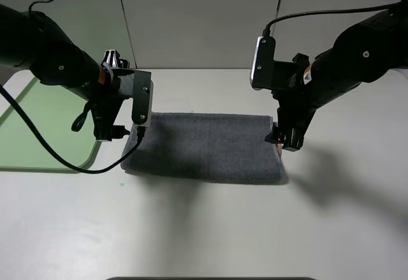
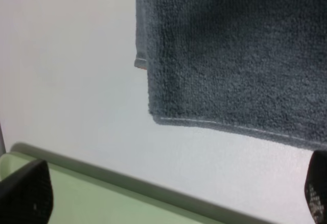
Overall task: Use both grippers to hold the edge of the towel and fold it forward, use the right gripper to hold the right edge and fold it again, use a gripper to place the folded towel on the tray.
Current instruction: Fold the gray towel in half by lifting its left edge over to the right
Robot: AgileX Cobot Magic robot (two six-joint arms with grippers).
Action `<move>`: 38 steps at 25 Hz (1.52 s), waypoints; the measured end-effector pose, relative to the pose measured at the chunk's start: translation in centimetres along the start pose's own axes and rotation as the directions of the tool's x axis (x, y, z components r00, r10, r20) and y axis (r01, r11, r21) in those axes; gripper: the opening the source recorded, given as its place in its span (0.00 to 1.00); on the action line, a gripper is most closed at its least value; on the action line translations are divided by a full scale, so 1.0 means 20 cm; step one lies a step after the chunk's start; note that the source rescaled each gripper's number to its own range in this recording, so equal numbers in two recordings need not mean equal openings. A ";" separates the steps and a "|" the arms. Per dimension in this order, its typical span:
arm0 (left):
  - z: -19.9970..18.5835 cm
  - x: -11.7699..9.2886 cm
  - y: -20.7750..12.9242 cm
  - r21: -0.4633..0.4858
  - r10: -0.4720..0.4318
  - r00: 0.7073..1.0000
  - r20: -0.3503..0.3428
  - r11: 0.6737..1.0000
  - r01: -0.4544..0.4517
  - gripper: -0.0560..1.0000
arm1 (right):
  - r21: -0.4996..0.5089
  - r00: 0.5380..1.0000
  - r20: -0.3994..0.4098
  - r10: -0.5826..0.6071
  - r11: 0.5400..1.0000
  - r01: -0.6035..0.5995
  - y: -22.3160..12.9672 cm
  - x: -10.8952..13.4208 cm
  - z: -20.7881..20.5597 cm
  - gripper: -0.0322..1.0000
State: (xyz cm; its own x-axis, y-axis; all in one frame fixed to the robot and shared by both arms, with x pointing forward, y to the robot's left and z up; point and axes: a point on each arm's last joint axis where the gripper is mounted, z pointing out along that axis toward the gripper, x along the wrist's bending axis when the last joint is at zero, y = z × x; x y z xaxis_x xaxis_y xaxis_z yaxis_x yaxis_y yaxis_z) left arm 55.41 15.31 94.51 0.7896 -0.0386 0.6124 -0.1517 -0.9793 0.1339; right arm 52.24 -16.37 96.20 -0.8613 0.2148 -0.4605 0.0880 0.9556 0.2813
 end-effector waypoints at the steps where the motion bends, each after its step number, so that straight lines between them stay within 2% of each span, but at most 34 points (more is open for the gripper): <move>1: 0.00 0.00 0.00 0.000 0.000 1.000 0.000 1.000 0.000 1.00 | 0.000 1.000 0.002 -0.004 1.000 0.004 0.00 0.00 0.00 1.00; 23: 0.00 0.00 0.00 -0.007 0.000 1.000 -0.006 1.000 0.000 1.00 | -0.005 1.000 0.011 0.007 1.000 -0.007 0.00 0.00 0.00 1.00; 29: 0.00 0.00 0.00 -0.007 0.000 1.000 -0.007 1.000 0.000 1.00 | 0.001 0.984 0.020 0.176 0.984 -0.177 0.00 -0.01 -0.11 1.00; 34: 0.00 0.00 0.00 -0.007 0.000 1.000 -0.007 1.000 0.000 1.00 | -0.034 0.916 0.058 0.397 0.918 -0.396 -0.01 -0.03 -0.30 1.00; 38: 0.00 0.00 0.00 -0.007 0.000 1.000 -0.007 1.000 0.000 1.00 | -0.030 0.865 0.071 0.497 0.867 -0.497 -0.04 -0.02 -0.47 1.00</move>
State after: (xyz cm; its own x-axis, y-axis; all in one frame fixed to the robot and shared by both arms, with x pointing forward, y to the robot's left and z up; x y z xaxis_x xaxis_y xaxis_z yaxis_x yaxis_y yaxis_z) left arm 55.45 15.24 94.56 0.7855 -0.0373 0.6177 -0.1561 -0.9778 0.1395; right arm 47.73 -19.10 104.03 -0.6652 0.6755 -0.3181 0.4888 0.7161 0.4983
